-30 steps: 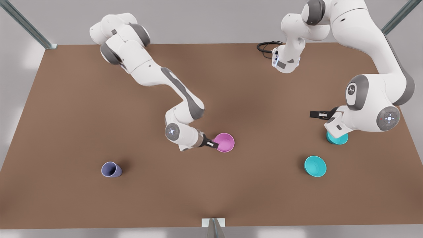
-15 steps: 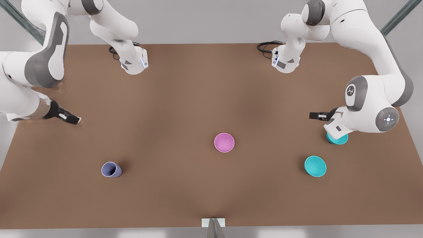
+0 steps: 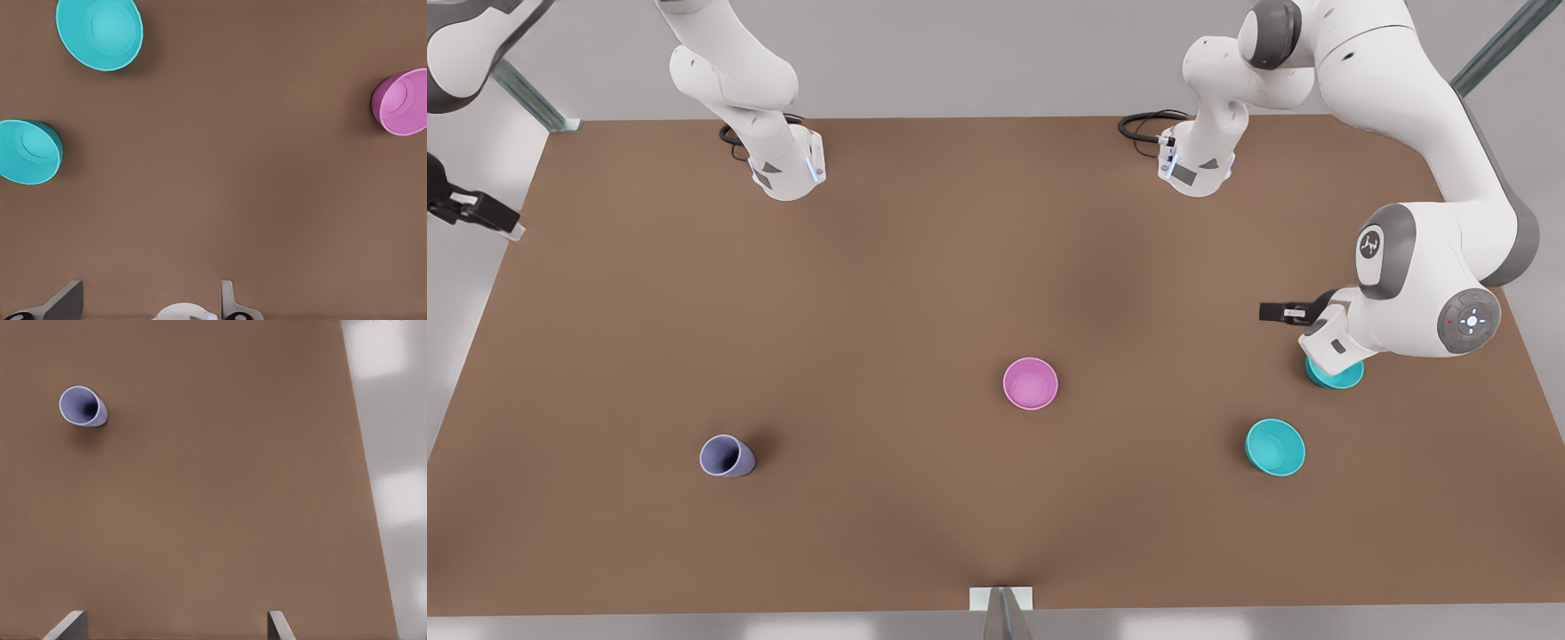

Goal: Stack the blue bowl on the pink bowl

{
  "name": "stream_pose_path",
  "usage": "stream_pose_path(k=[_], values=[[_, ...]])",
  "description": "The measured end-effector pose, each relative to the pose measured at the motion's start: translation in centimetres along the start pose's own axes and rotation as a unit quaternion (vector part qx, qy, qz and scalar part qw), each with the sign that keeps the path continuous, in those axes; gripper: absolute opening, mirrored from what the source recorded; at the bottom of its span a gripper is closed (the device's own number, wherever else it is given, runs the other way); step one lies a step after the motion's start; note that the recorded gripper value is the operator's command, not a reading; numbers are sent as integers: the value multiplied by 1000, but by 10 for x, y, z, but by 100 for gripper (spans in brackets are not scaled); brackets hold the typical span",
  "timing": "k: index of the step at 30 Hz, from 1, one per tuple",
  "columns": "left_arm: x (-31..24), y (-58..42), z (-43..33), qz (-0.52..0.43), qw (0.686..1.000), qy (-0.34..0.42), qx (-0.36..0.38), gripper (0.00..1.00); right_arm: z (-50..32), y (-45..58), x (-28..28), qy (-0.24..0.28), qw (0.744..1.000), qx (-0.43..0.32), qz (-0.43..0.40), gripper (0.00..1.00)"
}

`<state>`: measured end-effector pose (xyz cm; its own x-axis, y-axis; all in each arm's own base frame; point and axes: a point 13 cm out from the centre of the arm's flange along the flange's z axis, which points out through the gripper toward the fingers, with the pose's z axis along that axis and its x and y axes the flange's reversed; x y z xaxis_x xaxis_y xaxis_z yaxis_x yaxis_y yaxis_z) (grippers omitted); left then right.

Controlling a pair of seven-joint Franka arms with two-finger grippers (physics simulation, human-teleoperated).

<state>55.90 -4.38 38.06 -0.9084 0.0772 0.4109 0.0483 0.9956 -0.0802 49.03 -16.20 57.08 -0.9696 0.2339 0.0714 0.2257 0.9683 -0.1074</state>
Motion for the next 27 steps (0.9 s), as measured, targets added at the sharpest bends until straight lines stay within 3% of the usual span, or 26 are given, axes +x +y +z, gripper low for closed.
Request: stream_pose_path(k=[4, 9, 14, 20, 27], values=[[-5, 16, 7, -13, 1000, 1, -2, 100, 2, -13, 1, 2, 1000, 0, -23, 100], [-45, 175, 73, -109, 994, -9, 7, 100, 4, -21, 1, 4, 999, -1, -51, 100], [-26, 306, 194, -155, 987, -15, 42, 100, 4, -13, 0, 4, 996, -1, -85, 100], [-68, 332, 265, -146, 984, -78, 68, 100, 4, 16, -1, 5, 991, 2, -136, 100], [-80, 325, 290, -132, 980, -109, 100, 100, 4, 61, -3, 7, 980, 5, -198, 100]])
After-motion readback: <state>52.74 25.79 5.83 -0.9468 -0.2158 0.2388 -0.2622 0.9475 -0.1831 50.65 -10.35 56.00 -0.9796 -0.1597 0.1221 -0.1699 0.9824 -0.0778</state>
